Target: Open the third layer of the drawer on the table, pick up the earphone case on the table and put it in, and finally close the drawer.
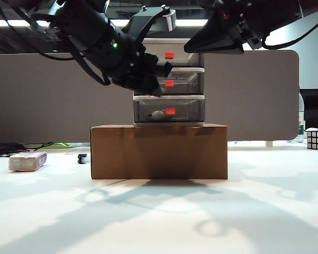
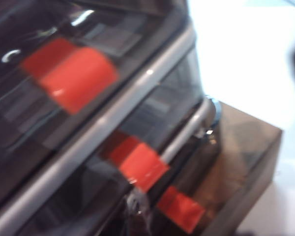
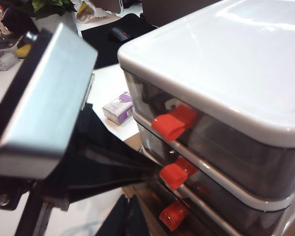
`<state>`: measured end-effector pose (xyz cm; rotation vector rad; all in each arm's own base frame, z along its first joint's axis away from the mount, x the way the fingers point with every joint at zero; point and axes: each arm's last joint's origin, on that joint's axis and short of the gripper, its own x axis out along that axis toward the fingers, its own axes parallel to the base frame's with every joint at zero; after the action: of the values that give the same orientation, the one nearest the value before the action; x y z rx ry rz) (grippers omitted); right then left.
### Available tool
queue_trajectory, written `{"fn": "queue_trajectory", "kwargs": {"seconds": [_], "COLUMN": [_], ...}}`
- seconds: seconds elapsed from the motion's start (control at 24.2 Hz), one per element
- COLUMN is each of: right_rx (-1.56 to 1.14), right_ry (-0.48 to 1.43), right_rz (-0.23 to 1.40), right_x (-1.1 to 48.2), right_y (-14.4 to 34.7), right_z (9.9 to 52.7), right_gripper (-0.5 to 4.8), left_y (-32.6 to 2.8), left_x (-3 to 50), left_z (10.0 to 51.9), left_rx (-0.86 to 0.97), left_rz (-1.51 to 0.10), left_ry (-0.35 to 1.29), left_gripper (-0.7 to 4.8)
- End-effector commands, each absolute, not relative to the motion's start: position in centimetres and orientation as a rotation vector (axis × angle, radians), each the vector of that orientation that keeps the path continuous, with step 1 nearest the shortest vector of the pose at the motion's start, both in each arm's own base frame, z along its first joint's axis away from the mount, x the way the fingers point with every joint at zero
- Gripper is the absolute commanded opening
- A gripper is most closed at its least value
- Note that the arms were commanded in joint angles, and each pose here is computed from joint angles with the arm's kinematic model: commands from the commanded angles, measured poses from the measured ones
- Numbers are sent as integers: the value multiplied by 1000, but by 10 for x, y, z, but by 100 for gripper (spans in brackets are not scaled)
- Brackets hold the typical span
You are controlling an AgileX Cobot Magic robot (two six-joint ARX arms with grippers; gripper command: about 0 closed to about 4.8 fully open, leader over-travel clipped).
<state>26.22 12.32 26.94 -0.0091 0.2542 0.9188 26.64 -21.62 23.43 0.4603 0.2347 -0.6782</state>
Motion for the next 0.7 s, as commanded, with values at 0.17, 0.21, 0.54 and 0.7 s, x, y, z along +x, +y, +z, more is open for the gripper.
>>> {"fn": "queue_trajectory", "kwargs": {"seconds": [0.17, 0.21, 0.54, 0.7], "right_rx": [-76, -85, -209, -165], "right_ry": [130, 118, 98, 53], "right_rz": [859, 836, 636, 526], "right_x": [249, 245, 136, 96], "right_y": [116, 114, 63, 43], "right_z": [295, 300, 336, 325], "right_gripper": [-6, -6, -6, -6], "left_y": [-212, -209, -122, -92], "left_x": [259, 254, 138, 105], "left_z": [246, 251, 278, 259], "left_rx": [467, 467, 300, 161], "left_rz": [-672, -675, -680, -661], "left_ry": [233, 232, 169, 83], "left_gripper": [-6, -6, -6, -6]}}
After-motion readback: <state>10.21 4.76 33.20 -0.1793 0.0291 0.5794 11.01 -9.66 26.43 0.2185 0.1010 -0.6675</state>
